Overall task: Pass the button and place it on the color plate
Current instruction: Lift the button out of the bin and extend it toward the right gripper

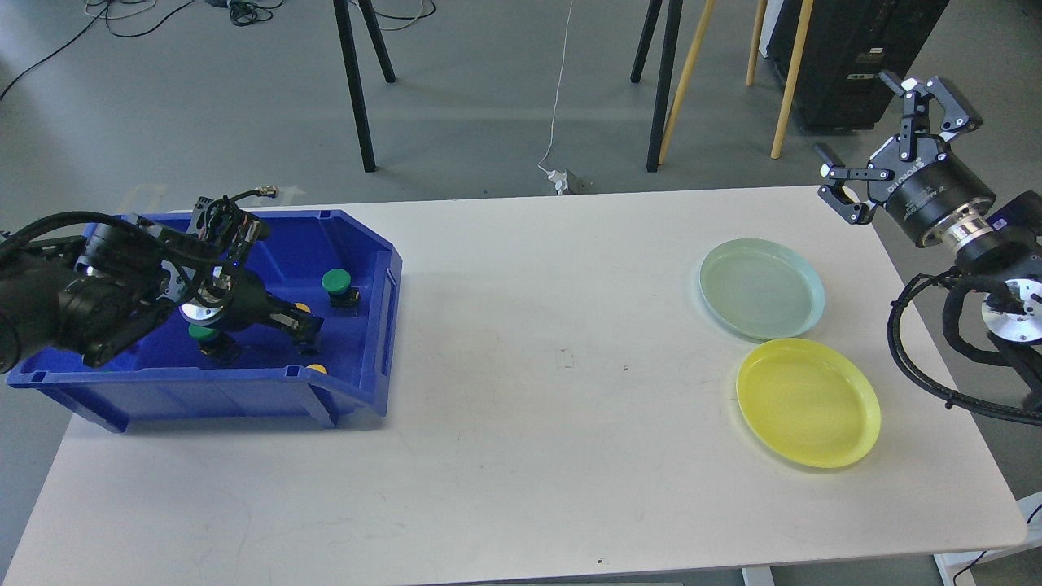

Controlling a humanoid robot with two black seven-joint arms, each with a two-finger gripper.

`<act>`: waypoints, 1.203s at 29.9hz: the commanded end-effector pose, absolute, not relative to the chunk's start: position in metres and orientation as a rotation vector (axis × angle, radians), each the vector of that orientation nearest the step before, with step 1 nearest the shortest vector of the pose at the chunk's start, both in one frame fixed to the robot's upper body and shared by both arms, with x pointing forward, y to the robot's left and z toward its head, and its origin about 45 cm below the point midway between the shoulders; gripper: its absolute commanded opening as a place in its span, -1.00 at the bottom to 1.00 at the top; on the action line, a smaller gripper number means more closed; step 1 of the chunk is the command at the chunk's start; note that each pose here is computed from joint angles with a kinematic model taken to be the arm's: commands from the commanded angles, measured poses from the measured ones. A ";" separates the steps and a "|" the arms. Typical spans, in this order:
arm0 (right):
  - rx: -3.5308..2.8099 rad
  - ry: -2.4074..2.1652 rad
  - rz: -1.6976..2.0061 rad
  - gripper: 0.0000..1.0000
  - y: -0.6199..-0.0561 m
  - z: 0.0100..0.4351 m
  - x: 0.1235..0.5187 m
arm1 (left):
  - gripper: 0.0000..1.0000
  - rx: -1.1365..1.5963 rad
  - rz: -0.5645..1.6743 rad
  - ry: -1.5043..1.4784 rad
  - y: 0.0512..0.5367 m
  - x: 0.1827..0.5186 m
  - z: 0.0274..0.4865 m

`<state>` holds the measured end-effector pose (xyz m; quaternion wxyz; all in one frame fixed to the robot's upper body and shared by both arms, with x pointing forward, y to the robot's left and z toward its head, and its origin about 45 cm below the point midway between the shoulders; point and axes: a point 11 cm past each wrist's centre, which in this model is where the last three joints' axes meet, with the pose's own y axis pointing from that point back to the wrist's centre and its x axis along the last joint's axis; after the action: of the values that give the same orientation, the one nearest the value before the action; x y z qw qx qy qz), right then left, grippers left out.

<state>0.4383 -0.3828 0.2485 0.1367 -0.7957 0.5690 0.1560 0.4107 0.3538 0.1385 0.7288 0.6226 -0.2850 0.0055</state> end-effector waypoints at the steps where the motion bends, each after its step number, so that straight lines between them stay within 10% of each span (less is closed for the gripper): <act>1: -2.290 1.651 0.465 1.00 -0.386 0.246 0.435 | -1.00 1.351 0.025 -0.661 0.353 0.413 0.146; 14: -2.231 1.650 0.459 1.00 -0.394 0.252 0.434 | -1.00 1.163 0.166 -0.761 0.359 0.412 0.291; 22: -2.307 1.571 0.393 1.00 -0.391 0.283 0.424 | -1.00 0.391 0.523 -0.633 0.276 0.428 0.390; 36: -2.670 1.274 0.439 1.00 -0.305 0.255 0.335 | -0.99 0.086 0.421 -0.291 0.109 0.439 0.291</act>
<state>0.3388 -0.3123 0.2587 0.0704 -0.8911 0.4249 0.1428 0.4427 0.1146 0.3072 0.9637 0.0414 -0.1600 0.2097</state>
